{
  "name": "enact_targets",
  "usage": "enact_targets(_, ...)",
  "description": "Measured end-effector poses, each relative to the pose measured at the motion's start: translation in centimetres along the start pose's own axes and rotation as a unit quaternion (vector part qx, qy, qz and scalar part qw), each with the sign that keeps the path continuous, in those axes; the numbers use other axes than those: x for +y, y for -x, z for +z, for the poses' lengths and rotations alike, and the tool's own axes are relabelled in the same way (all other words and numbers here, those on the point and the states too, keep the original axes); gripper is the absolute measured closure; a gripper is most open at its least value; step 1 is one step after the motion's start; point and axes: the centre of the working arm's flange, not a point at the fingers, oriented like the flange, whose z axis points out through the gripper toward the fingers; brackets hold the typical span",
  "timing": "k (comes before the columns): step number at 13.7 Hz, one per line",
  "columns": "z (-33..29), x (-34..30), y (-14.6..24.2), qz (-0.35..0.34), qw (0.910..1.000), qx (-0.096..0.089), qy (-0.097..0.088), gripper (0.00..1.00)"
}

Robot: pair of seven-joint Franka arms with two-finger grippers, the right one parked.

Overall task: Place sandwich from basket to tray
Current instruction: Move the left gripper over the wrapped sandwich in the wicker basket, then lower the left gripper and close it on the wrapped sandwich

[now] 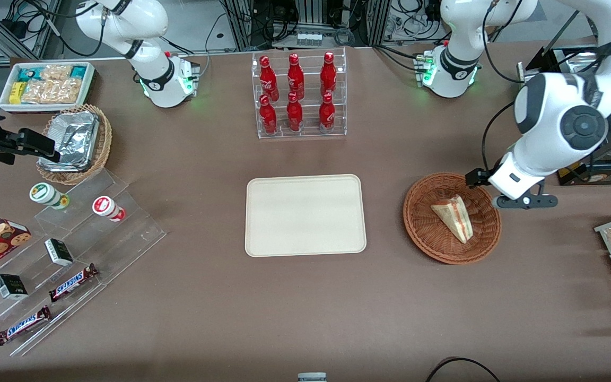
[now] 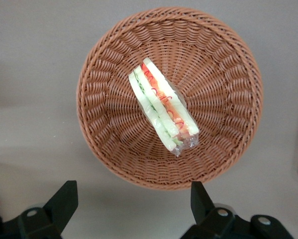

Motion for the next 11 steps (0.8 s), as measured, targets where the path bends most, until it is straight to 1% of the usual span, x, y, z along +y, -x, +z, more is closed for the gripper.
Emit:
enact_targets(2, 1.6, 0.0, 0.4, -0.022, 0.9997, 0.003, 0.001, 0.0)
enact_targets(5, 2.5, 0.3, 0.6, -0.106, 0.9942, 0.017, 0.005, 0.0)
enact_targets(7, 3.0, 1.4, 0.6, -0.173, 0.9846, 0.025, 0.009, 0.0)
enact_targets(10, 4.2, 2.9, 0.4, -0.261, 0.9647, 0.033, 0.016, 0.0)
enact_targets(11, 4.8, 3.3, 0.2, -0.288, 0.9568, 0.034, 0.019, 0.0)
